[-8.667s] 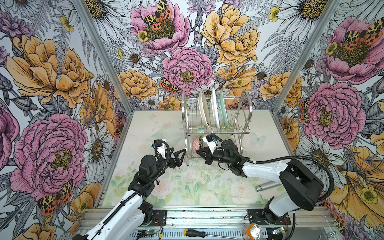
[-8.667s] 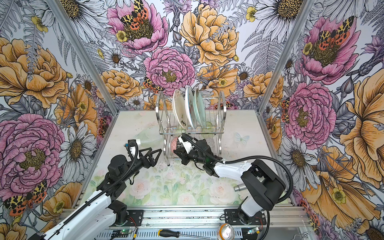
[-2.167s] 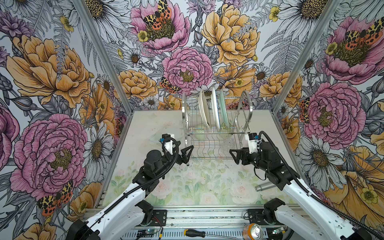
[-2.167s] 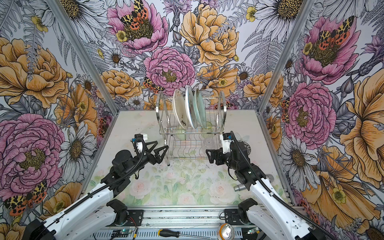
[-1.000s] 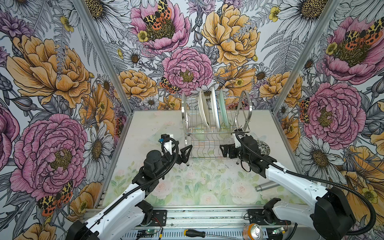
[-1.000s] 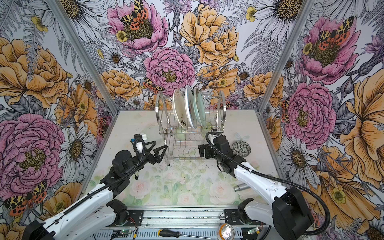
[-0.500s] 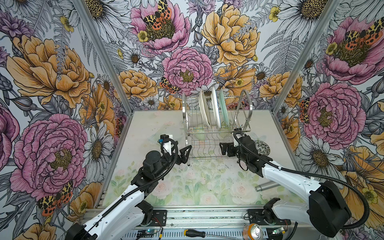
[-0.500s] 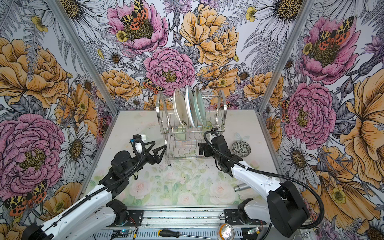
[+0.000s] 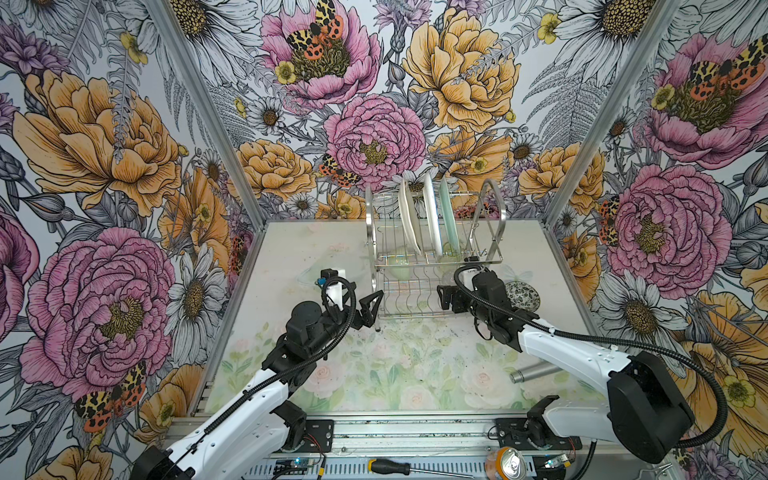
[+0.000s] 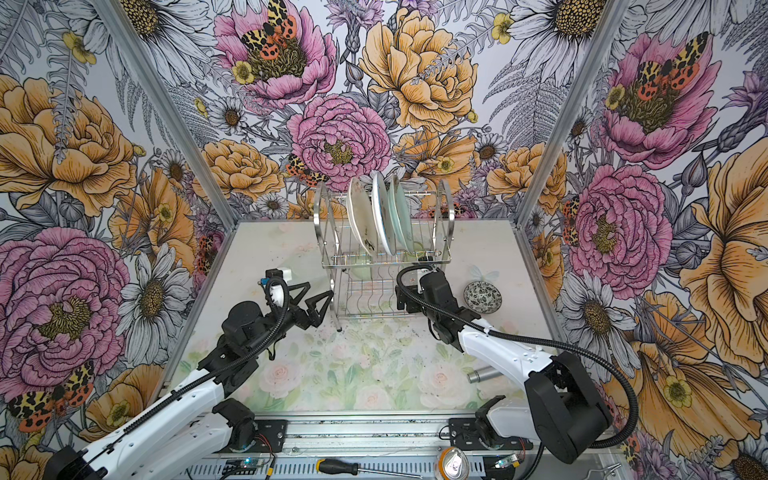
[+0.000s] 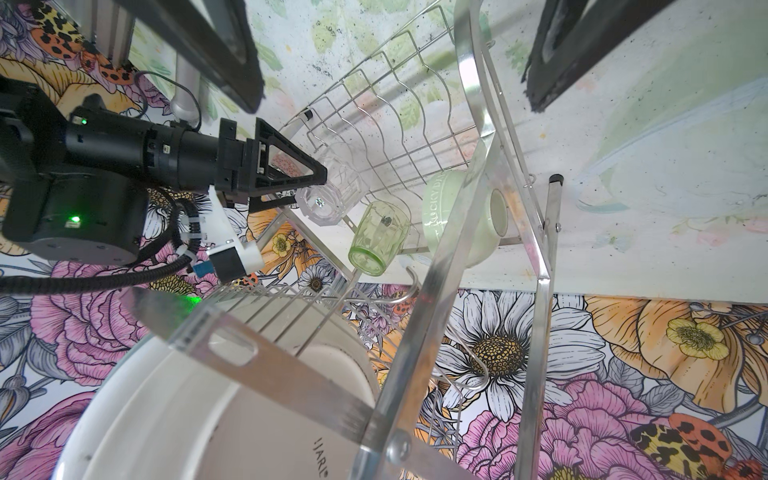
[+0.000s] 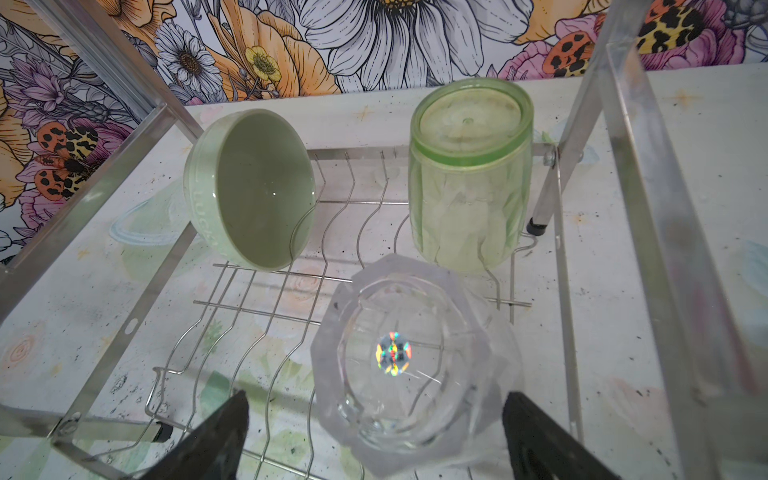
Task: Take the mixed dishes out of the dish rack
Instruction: 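Lower the open right gripper around the clear octagonal glass cup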
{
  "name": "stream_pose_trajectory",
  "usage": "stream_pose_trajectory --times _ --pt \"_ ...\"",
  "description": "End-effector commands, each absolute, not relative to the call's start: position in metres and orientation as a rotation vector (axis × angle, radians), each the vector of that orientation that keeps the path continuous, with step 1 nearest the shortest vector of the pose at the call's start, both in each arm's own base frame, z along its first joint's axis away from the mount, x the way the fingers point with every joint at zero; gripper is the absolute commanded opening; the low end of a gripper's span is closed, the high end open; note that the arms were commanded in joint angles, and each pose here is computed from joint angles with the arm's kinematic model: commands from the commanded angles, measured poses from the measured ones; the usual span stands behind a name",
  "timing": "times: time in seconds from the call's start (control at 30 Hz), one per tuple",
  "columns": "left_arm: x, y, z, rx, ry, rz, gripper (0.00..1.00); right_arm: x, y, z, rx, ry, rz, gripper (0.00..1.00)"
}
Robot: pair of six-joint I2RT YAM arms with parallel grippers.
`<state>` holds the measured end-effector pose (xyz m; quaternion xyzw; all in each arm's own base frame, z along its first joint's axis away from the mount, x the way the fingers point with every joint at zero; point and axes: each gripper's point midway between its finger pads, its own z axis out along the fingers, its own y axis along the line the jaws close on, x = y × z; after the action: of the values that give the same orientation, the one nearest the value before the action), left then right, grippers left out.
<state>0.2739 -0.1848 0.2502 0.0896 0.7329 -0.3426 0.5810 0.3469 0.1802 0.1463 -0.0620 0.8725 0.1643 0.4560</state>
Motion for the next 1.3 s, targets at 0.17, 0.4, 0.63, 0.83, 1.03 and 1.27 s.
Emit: stream_pose_trajectory --times 0.17,0.4,0.63,0.83,1.03,1.27 --pt "0.273 -0.182 0.256 0.211 1.691 -0.777 0.99 0.341 0.163 0.142 -0.098 2.139 0.342 0.97" --pt "0.274 -0.183 0.255 0.209 1.693 -0.783 0.99 0.342 0.162 0.146 -0.099 2.127 0.338 1.0" --pt "0.271 -0.18 0.254 0.202 1.69 -0.78 0.99 0.349 0.157 0.148 -0.1 2.113 0.277 0.99" --pt "0.272 -0.18 0.254 0.201 1.689 -0.778 0.99 0.355 0.147 0.143 -0.09 2.08 0.192 0.99" --pt "0.271 -0.179 0.253 0.201 1.692 -0.772 0.99 0.357 0.148 0.14 -0.099 2.068 0.186 1.0" --pt "0.273 -0.179 0.251 0.2 1.696 -0.768 0.99 0.364 0.155 0.135 -0.115 2.077 0.2 1.0"
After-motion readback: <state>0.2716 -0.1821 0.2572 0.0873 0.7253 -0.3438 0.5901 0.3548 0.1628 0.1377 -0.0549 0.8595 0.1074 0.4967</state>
